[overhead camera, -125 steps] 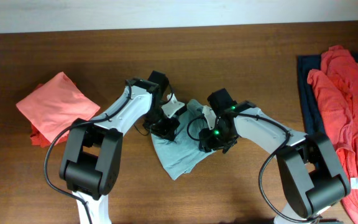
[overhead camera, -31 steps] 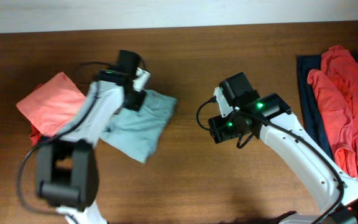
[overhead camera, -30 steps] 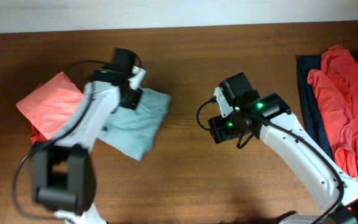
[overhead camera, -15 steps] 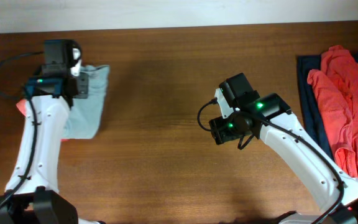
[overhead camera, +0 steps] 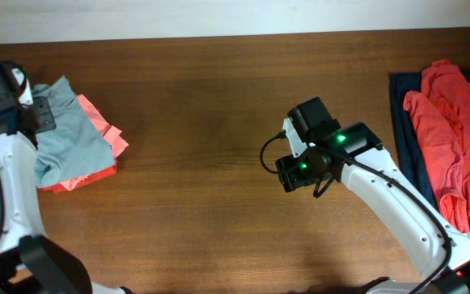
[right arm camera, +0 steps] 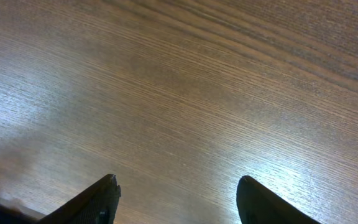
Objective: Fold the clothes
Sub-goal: 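Place the light-blue bundle onto the coral shirt and open the left gripper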
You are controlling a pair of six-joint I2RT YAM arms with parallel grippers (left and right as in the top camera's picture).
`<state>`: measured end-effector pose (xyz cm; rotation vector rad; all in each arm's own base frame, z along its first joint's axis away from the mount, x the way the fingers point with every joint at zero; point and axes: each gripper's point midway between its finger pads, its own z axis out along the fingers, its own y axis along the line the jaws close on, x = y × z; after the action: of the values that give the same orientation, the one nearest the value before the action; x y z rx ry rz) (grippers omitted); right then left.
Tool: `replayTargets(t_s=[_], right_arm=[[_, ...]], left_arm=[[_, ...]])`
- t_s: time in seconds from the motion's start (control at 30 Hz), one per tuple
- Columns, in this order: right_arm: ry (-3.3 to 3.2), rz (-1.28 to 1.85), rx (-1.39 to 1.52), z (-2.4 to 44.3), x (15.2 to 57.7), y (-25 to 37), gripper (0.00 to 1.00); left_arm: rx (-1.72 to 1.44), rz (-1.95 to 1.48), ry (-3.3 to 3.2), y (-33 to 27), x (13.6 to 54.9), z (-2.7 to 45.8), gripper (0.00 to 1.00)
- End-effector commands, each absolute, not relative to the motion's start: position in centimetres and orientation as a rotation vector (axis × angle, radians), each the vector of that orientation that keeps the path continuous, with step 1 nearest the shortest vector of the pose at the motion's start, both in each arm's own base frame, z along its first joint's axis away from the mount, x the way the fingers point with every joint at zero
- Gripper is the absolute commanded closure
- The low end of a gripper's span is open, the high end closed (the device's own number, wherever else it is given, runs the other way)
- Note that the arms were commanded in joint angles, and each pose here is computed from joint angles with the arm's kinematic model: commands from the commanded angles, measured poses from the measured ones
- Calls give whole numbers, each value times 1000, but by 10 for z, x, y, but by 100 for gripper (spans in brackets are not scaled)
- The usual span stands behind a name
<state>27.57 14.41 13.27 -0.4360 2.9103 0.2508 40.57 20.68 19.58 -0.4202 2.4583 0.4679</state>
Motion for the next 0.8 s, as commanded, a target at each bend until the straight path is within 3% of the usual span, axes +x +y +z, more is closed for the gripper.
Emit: replayTargets(t_s=[0.0, 0.13, 0.17, 0.23, 0.27, 0.53, 0.77], right_arm=[[2909, 223, -427, 134, 276, 140, 34], [2914, 222, -427, 134, 275, 139, 34], [2914, 222, -427, 134, 275, 139, 34], [2913, 222, -427, 134, 275, 139, 34], [2913, 222, -427, 134, 275, 139, 34], [2913, 221, -428, 134, 275, 139, 34], [2884, 231, -425, 136, 281, 142, 34]], left_arm=[[-459, 391, 2499, 216, 411, 170, 96], [-546, 383, 2508, 231, 407, 156, 95], [-555, 383, 2508, 233, 406, 155, 88], [-569, 388, 2507, 237, 403, 155, 37], [-577, 388, 2506, 239, 402, 155, 1], [-739, 357, 2471, 246, 389, 159, 1], [-639, 175, 2352, 216, 398, 211, 1]])
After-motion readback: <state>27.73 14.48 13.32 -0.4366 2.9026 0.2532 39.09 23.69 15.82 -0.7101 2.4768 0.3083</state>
